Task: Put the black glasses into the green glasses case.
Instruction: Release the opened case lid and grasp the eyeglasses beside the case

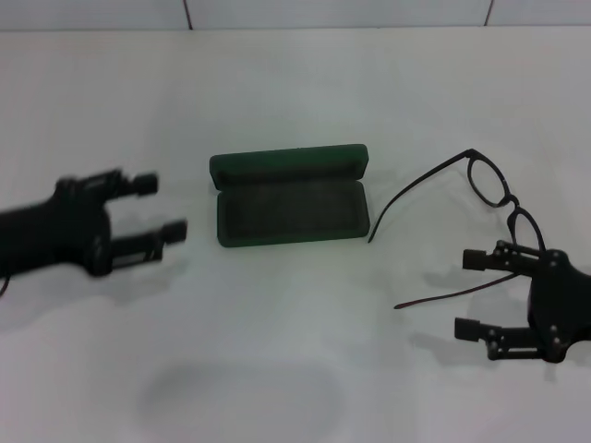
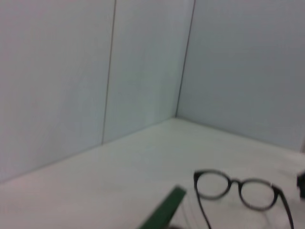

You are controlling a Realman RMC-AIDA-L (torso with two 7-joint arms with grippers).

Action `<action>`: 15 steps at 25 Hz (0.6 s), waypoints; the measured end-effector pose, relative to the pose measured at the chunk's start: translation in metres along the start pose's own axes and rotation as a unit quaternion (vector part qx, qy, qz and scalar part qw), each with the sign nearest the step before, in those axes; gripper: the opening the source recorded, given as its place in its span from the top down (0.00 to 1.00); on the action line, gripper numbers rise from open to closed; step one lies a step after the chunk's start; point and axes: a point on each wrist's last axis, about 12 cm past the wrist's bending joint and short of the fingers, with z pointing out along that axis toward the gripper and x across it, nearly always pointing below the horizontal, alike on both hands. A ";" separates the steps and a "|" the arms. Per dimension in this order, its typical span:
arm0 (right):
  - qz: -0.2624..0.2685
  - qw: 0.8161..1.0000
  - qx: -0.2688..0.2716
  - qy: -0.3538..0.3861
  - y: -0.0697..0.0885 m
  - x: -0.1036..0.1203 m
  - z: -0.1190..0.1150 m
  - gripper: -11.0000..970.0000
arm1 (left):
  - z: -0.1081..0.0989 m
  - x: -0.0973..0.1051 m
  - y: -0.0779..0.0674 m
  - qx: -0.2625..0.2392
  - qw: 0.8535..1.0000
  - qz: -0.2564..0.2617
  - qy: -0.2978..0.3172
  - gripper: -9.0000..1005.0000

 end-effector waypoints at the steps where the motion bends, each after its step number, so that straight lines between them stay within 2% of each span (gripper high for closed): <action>1: 0.005 1.000 0.004 0.001 -0.001 0.000 -0.002 0.12 | -0.006 0.008 -0.005 -0.006 1.000 0.000 0.002 0.37; 6: 0.025 0.999 0.033 -0.009 -0.008 -0.004 -0.012 0.12 | -0.029 0.033 -0.027 -0.017 1.000 0.001 -0.001 0.19; 11: 0.062 0.997 0.053 -0.001 -0.022 -0.012 -0.019 0.12 | -0.039 0.057 -0.044 -0.012 1.000 -0.012 0.021 0.12; 15: 0.083 0.994 0.066 0.027 -0.036 -0.023 -0.023 0.12 | -0.044 0.072 -0.055 -0.005 0.999 -0.003 0.034 0.12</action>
